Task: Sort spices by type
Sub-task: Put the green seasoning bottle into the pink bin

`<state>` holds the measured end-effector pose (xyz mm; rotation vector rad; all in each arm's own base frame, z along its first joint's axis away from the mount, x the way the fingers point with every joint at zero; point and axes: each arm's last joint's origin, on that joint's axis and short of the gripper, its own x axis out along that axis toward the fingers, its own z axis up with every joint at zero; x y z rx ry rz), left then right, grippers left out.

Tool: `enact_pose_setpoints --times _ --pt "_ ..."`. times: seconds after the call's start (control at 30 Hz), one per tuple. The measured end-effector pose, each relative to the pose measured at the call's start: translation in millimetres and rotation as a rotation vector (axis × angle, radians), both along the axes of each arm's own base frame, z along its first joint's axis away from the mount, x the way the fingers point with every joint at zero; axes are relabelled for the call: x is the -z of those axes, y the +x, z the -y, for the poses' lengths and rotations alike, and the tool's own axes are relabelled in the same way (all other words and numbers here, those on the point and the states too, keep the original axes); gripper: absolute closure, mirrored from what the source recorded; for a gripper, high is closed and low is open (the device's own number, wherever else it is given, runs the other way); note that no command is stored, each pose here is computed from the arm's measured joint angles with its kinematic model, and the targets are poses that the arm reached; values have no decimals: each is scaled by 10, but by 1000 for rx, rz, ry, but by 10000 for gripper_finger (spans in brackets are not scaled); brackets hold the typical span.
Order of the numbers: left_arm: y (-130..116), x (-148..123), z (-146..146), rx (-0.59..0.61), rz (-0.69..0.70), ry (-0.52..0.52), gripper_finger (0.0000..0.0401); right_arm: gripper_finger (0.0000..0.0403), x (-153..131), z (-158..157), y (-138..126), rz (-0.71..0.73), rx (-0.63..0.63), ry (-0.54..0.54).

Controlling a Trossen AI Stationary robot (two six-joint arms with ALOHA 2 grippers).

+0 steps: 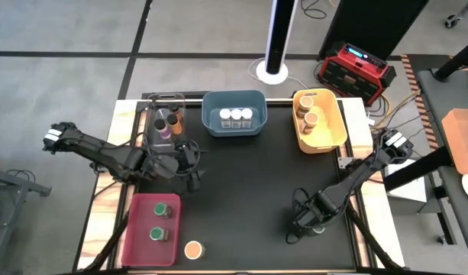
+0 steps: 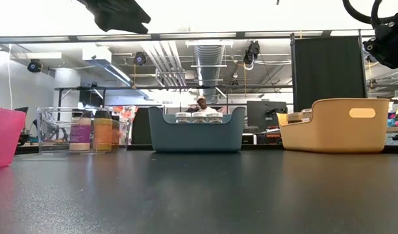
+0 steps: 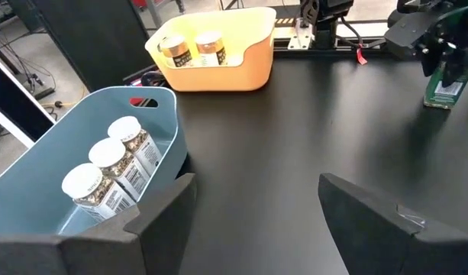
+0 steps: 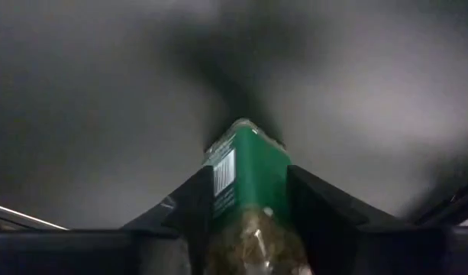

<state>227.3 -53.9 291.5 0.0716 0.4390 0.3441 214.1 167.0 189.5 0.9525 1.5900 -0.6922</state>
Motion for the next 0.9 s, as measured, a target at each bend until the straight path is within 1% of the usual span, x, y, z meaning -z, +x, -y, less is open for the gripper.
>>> enact_pose_setpoints --times 0.13,0.23,0.33,0.4,0.5,0.63,0.7,0.77,0.83,0.9 --pt "0 0 0 -2 1 -2 140 295 -1 0 1 7 -26 1" --pt "0 1 -1 -2 1 -3 140 327 1 13 9 33 -67 -21" --pt "0 1 -2 -3 1 -3 140 349 -8 49 33 58 -107 -51" --pt "0 1 -2 -4 2 -3 140 357 -42 79 58 67 -160 -59" --pt "0 1 -2 -4 2 -4 140 361 -176 124 78 50 -291 -77" --pt "5 -8 0 -15 23 -32 140 351 -498 147 41 -12 -509 -99" --pt "11 -17 2 -27 46 -62 140 344 -667 116 -7 -16 -619 -103" --pt "32 -10 8 -41 63 -92 140 336 -799 58 -58 12 -720 -90" --pt "55 6 27 -41 67 -101 140 325 -894 -32 -105 64 -815 -70" --pt "86 11 51 -35 81 -106 140 308 -938 -118 -157 90 -873 -63"
